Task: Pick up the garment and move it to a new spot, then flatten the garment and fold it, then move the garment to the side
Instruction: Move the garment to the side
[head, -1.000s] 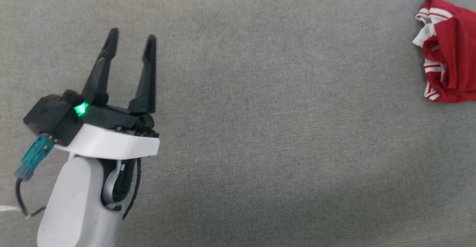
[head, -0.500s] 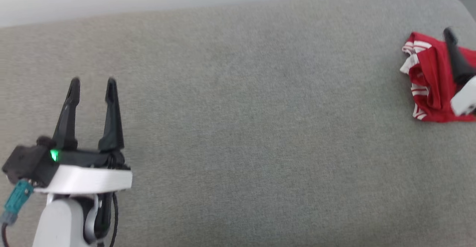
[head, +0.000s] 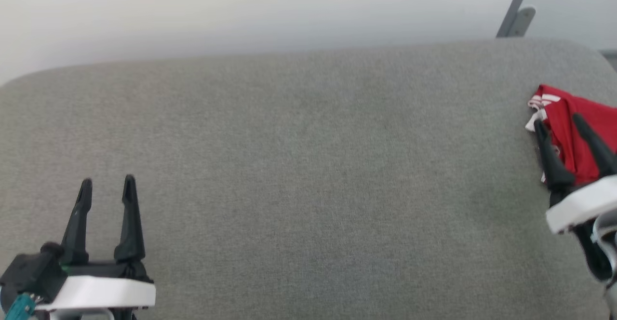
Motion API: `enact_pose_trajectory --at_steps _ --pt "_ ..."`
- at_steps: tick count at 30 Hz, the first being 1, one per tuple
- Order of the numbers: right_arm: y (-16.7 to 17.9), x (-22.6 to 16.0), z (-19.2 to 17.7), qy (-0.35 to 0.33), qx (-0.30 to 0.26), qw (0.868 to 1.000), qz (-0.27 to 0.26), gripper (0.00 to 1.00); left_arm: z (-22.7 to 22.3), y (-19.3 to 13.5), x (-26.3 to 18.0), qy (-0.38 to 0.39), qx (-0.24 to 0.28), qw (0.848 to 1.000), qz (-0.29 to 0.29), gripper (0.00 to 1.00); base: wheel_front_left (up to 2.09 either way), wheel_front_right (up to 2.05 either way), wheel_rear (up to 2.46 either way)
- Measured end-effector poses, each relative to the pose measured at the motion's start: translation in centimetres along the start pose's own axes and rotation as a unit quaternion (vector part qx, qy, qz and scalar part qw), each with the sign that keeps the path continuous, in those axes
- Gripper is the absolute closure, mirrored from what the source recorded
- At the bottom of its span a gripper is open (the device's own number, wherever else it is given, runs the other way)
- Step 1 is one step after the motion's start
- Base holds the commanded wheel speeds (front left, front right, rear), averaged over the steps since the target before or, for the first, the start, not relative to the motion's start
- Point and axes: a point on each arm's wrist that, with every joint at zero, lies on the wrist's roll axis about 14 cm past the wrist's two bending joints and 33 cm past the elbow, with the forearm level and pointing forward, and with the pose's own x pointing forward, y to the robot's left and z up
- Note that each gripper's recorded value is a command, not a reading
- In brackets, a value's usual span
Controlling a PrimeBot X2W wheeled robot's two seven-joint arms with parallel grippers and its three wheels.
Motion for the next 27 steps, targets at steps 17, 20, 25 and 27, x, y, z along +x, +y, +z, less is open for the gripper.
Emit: enact_pose_trajectory --at_steps 17,20,25,27 --pt "4.9 -6.2 0.4 -0.051 0.035 0.998 0.009 0.0 0.5 3.3 -6.4 0.017 0.017 0.998 0.059 0.0 0.0 0.0 0.0" --pt "5.1 -6.9 0.3 -0.054 0.042 0.998 0.004 0.0 0.4 3.5 -7.0 0.018 0.016 0.998 0.065 0.0 0.0 0.0 0.0" --pt "5.2 -7.9 0.0 -0.054 0.048 0.997 -0.003 0.0 0.2 3.6 -7.7 0.024 0.018 0.997 0.067 0.0 0.0 0.0 0.0" --pt "5.3 -8.2 -0.1 -0.053 0.053 0.997 -0.007 0.0 0.1 3.5 -7.8 0.025 0.018 0.997 0.066 0.0 0.0 0.0 0.0"
